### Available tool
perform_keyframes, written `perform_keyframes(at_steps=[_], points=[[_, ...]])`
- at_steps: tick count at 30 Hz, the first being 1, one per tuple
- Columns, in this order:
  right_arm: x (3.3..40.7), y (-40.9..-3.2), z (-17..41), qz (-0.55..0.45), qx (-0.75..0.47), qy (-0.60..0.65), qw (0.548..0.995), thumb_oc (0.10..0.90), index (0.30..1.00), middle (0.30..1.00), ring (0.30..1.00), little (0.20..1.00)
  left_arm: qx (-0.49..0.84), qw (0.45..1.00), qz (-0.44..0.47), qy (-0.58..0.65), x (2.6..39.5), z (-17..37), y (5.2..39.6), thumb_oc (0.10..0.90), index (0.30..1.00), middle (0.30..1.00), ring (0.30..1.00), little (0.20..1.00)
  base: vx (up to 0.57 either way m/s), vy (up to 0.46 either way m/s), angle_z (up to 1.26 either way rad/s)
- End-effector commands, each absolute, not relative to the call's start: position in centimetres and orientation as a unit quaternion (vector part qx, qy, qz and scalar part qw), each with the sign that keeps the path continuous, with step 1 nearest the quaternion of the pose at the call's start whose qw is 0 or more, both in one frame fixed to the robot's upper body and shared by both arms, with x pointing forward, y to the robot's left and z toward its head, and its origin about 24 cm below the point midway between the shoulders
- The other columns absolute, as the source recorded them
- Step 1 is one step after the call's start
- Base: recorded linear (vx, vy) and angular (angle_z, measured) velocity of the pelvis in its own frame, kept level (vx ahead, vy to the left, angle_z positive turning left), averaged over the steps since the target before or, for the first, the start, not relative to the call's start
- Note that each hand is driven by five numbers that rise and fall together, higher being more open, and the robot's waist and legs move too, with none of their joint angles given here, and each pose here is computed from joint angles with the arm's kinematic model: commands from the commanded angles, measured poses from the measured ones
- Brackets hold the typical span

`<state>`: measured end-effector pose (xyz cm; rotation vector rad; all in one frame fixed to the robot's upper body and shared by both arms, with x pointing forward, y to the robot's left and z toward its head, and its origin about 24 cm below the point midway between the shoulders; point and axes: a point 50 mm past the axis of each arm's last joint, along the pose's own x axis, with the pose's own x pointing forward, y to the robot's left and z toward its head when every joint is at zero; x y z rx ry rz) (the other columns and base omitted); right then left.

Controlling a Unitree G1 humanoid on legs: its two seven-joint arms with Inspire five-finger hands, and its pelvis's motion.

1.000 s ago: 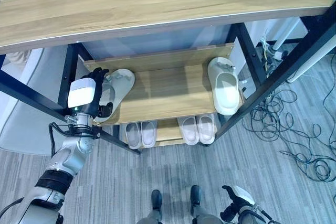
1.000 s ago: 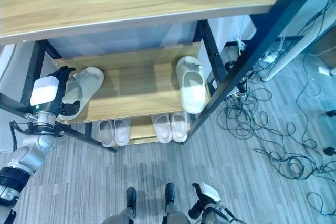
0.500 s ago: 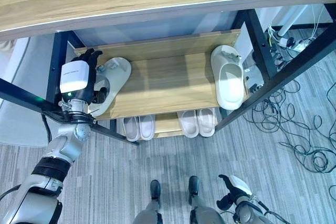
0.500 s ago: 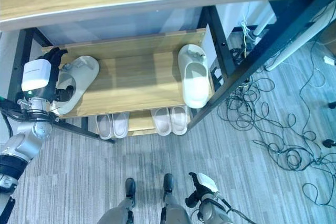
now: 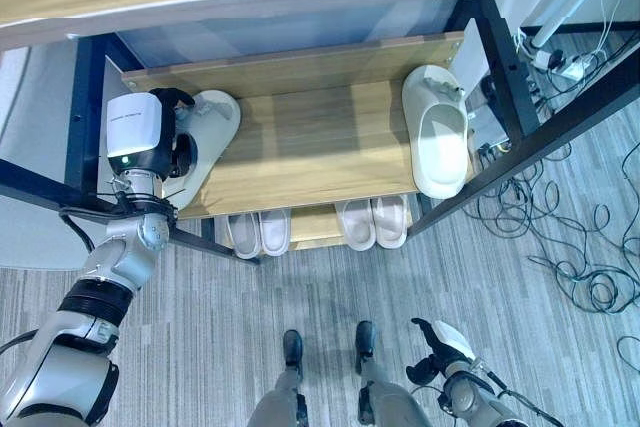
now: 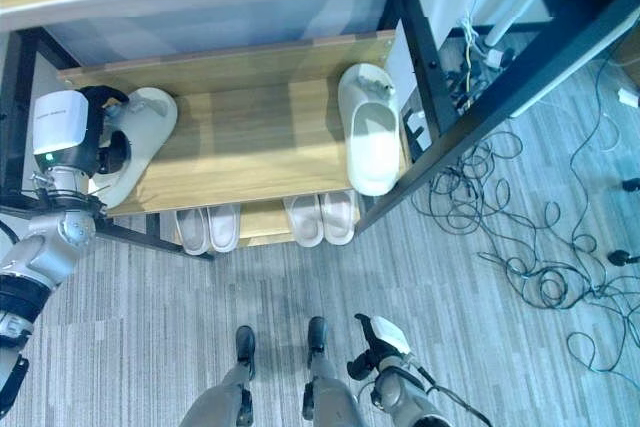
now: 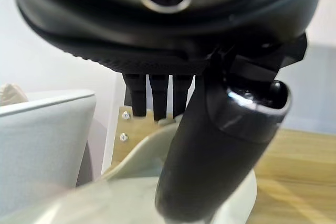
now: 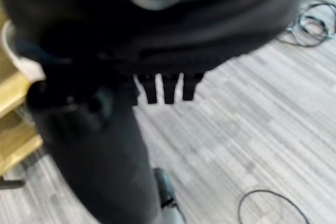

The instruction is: Arrange the slippers neatly on the shoe rack.

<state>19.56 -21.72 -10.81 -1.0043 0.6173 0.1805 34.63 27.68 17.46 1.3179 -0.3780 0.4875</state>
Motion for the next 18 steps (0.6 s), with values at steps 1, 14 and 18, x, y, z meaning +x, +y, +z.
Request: perform_keyframes(at_steps=[1,14,18], points=[[19.3,-23.2,-10.2,0.067,-0.489,0.276,0.825,0.800,0.900,0.900,0.900,0.900,0.594,0.721,0.279,-0.222,35.0,22.3,28.8,0.400,0.300,0.300,0.300,0.300,-0.01,0.012,-0.10],[18.9,-23.3,-10.2,0.060,-0.485,0.276,0.828,0.800,0.900,0.900,0.900,0.900,0.537,0.768,0.234,-0.259,35.1,20.9,25.1,0.400,0.300,0.300,0.300,0.300,0.00,0.002,-0.01],[19.0,-23.2,-10.0,0.056,-0.483,0.271,0.831,0.800,0.900,0.900,0.900,0.900,0.486,0.800,0.192,-0.296,35.0,20.3,21.7,0.400,0.300,0.300,0.300,0.300,0.00,0.000,0.00]])
